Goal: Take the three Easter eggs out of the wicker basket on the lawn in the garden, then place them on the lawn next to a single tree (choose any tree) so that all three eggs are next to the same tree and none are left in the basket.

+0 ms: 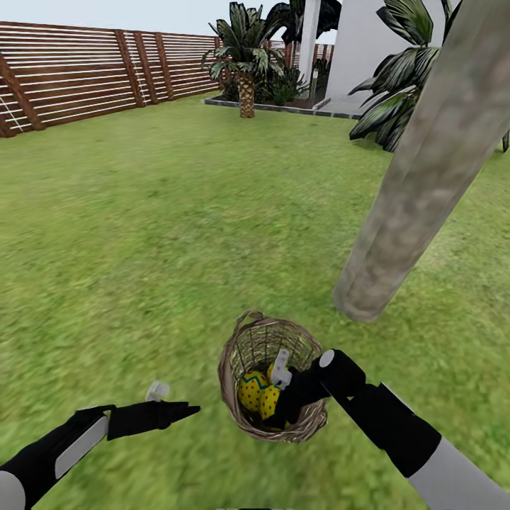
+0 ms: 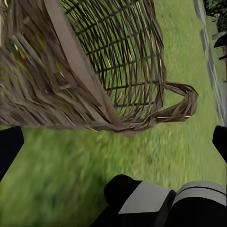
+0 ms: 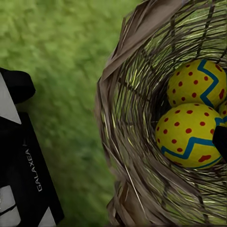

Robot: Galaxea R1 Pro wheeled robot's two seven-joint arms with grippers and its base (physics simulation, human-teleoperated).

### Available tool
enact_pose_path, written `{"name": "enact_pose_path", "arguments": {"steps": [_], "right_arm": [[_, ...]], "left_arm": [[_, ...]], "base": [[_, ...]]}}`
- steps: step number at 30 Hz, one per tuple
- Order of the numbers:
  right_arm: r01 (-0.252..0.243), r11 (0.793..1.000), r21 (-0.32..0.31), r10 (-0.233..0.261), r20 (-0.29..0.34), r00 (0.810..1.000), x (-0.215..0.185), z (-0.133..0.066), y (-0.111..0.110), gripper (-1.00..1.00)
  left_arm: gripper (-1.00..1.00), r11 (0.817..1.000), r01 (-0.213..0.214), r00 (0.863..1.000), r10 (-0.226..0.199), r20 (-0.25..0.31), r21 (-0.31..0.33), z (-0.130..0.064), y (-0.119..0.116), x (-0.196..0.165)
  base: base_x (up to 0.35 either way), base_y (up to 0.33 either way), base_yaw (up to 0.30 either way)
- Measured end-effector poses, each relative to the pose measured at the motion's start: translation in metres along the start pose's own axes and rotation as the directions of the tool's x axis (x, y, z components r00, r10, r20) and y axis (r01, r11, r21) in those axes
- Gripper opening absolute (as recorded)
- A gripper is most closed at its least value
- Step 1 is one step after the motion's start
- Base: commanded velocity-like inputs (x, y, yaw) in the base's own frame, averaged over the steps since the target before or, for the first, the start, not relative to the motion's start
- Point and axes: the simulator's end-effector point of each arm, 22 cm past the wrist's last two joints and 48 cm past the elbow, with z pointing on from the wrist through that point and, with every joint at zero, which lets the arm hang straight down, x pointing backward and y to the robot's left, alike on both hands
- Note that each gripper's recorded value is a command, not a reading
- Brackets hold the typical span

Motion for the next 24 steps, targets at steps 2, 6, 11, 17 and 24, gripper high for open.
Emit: {"name": "enact_pose_path", "arguments": {"steps": [2, 6, 11, 17, 24], "right_arm": [[0.000, 1.000, 0.004, 0.000, 0.000, 1.000, 0.000, 0.000, -0.001, 1.00], [0.015, 1.000, 0.010, -0.015, 0.010, 1.000, -0.003, 0.000, -0.002, 1.00], [0.015, 1.000, 0.016, -0.015, 0.013, 1.000, -0.003, 0.000, -0.005, 1.00], [0.013, 1.000, 0.015, -0.013, 0.013, 1.000, -0.002, 0.002, -0.005, 1.00], [0.011, 1.000, 0.012, -0.011, 0.011, 1.000, -0.001, 0.004, -0.006, 1.00]], "left_arm": [[1.00, 1.000, 0.001, 1.000, -0.001, -0.003, -0.006, 0.001, 0.001, 0.003], [1.00, 1.000, 0.000, 1.000, 0.000, -0.006, -0.025, 0.003, 0.005, 0.005], [1.00, 0.999, 0.000, 1.000, 0.000, -0.008, -0.052, 0.003, 0.011, 0.006], [1.00, 0.996, 0.003, 1.000, -0.004, -0.011, -0.086, 0.003, 0.019, 0.008], [1.00, 0.995, 0.008, 1.000, -0.009, -0.014, -0.100, 0.004, 0.024, 0.010]], "base": [[0.000, 0.000, 0.000], [0.000, -0.063, 0.000], [0.000, -0.257, 0.076], [0.000, -0.291, 0.214], [-0.014, -0.112, 0.230]]}}
